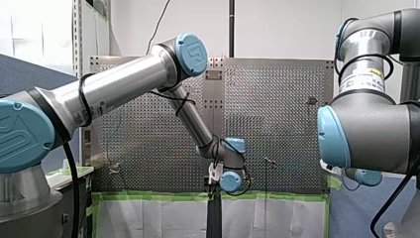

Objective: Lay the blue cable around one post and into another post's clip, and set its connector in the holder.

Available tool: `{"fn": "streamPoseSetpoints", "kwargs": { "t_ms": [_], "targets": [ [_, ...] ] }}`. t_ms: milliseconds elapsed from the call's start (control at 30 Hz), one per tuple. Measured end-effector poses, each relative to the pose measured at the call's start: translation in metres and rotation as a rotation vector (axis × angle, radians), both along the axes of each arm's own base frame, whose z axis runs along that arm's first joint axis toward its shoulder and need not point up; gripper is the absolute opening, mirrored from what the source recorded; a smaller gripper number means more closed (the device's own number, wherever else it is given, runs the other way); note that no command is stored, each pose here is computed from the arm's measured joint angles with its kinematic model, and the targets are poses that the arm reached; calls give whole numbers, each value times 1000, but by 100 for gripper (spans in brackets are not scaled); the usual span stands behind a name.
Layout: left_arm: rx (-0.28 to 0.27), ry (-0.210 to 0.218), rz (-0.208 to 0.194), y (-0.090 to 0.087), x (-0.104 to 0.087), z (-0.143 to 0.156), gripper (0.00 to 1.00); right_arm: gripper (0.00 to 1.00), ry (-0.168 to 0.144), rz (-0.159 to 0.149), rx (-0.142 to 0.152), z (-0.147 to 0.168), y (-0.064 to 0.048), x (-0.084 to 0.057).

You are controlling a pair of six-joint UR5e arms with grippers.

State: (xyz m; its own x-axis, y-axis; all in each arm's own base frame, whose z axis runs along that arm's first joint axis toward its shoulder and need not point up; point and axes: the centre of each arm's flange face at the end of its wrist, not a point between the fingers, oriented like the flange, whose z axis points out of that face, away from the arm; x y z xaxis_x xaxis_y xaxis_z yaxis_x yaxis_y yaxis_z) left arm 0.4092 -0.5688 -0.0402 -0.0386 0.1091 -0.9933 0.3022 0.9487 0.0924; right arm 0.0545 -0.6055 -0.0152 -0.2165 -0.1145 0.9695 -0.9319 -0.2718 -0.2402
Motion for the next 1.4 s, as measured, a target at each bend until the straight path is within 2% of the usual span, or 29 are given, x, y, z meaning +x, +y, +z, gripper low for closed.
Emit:
{"fn": "streamPoseSetpoints", "kwargs": {
  "t_ms": [533, 733, 967, 1167, 1233, 1400],
  "targets": [
    [-9, -6, -12, 2, 10, 1, 2, 0, -26, 14, -21, 9, -12, 1],
    [-16, -15, -39, -2, 17, 5, 2, 0, -32, 18, -28, 11, -15, 3],
    [-21, -19, -54, -7, 24, 9, 2, 0, -65, 31, -38, 14, -19, 10],
    [-18, -16, -47, -4, 28, 9, 2, 0, -75, 37, -41, 15, -19, 14],
    [-14, -13, -45, -4, 27, 8, 2, 0, -75, 35, -40, 15, -19, 14],
    [1, -4, -33, -3, 20, 5, 2, 0, -65, 5, -34, 14, -19, 10]
  ]
}}
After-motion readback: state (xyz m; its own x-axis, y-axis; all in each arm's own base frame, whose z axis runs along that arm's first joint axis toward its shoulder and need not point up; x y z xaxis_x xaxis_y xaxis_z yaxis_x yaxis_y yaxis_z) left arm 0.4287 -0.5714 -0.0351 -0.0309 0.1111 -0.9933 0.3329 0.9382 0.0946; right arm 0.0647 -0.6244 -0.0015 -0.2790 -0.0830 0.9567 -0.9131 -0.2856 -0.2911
